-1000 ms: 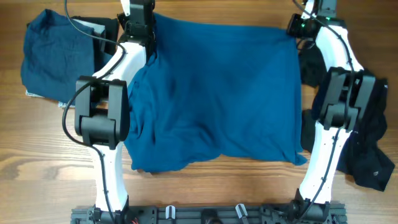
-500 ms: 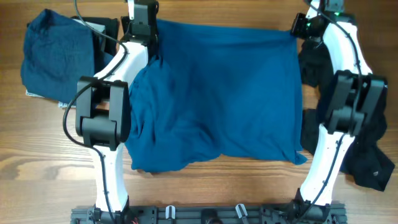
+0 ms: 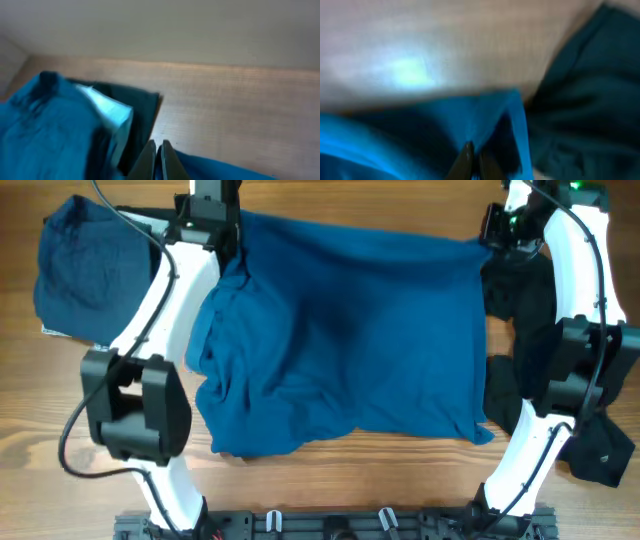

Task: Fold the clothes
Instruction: 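Lay the stretched shirt flat on the table center with both grippers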

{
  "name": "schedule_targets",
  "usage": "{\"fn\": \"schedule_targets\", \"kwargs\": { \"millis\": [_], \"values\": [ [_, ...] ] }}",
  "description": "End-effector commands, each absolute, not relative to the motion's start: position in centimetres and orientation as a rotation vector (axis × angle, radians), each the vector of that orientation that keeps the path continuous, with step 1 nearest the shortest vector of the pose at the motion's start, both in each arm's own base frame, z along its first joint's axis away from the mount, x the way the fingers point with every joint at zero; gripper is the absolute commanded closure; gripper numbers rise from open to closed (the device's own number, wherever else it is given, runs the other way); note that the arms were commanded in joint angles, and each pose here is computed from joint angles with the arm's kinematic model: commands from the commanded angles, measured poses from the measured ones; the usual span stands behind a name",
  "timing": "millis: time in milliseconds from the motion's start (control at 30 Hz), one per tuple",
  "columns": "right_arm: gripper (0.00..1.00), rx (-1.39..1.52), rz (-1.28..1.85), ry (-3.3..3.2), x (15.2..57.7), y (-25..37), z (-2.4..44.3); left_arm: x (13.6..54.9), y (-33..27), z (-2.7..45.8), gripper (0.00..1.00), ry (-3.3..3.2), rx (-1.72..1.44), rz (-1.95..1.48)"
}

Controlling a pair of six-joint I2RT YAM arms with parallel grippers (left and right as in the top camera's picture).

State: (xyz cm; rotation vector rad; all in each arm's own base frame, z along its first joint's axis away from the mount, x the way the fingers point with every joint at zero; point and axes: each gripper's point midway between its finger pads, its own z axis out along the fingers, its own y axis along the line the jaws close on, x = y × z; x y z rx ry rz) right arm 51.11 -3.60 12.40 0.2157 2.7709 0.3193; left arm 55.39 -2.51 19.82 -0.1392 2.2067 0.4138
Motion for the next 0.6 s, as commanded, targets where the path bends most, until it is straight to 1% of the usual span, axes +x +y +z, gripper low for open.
{"fn": "schedule_targets", "kwargs": {
  "millis": [0,100,267,400,567],
  "values": [
    [0.96,0.190,0.339,2.840,49.2,-3.8,12.2,53.6,-1.9,18.9,0.96,2.288,-0.152,0.445],
    [0.96,0.210,0.346,2.872,48.4,-4.1,11.6,52.2,-1.6,17.2,0.96,2.380,-0.156,0.431],
    [0.96,0.216,0.352,2.909,47.5,-4.2,10.5,51.1,-1.2,15.0,0.96,2.481,-0.152,0.351],
    [0.96,0.214,0.326,2.953,46.5,-4.5,9.6,50.1,-1.0,14.0,0.96,2.548,-0.148,0.298],
    [0.96,0.216,0.315,3.017,45.0,-4.6,8.7,48.7,-0.8,13.1,0.96,2.617,-0.138,0.318]
  ]
}}
